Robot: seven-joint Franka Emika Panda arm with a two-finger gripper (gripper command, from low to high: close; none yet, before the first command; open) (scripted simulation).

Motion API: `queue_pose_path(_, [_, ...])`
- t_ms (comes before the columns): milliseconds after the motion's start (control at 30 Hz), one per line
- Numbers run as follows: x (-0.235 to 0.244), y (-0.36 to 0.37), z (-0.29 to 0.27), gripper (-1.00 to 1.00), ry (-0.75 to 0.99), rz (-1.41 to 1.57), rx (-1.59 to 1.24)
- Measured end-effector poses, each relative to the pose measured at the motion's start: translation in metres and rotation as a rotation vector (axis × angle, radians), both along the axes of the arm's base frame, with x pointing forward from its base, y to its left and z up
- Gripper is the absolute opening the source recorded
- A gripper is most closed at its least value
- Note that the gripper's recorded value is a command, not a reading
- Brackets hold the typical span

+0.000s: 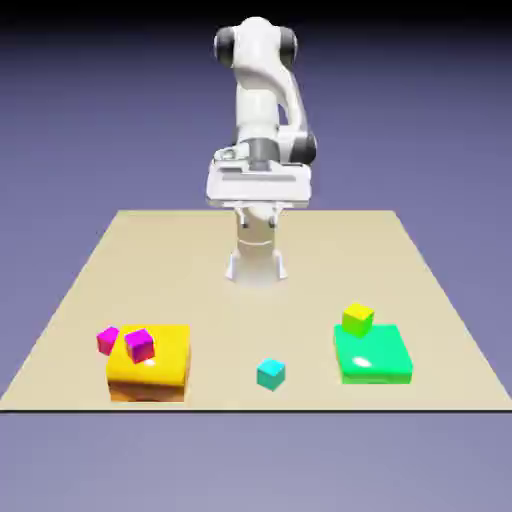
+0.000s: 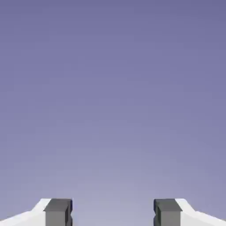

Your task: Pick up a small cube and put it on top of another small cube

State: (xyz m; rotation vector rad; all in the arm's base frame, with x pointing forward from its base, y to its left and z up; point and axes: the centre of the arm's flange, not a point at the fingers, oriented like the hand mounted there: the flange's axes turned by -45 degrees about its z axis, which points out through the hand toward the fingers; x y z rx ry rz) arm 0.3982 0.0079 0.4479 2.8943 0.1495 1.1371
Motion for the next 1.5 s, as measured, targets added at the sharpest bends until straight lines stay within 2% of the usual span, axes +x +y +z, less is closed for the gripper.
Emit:
queue_pose_path(367, [0.063,0.028,-0.114,0.0,0.437,0.348,-0.255])
queue_pose_path(733, [0.084,0.05,-0.254,0.0,0.864,0.754,-0.424])
queue_pose_path(800, [0.084,0.051,-0.26,0.0,0.881,0.771,-0.429])
queue_pose_path(933, [0.079,0.044,-0.318,0.0,0.881,0.771,-0.432])
queue_pose_path(967, [0.078,0.042,-0.329,-1.0,0.881,0.772,-0.431])
queue_pose_path(1033, [0.078,0.042,-0.329,-1.0,0.881,0.772,-0.431])
queue_pose_path(1233, [0.086,0.052,-0.249,-1.0,0.885,0.72,-0.391])
queue_pose_path(1333, [0.096,0.018,-0.229,-1.0,0.908,0.489,-0.246])
queue_pose_path(1500, [0.097,-0.109,-0.208,-1.0,0.93,-0.065,0.08])
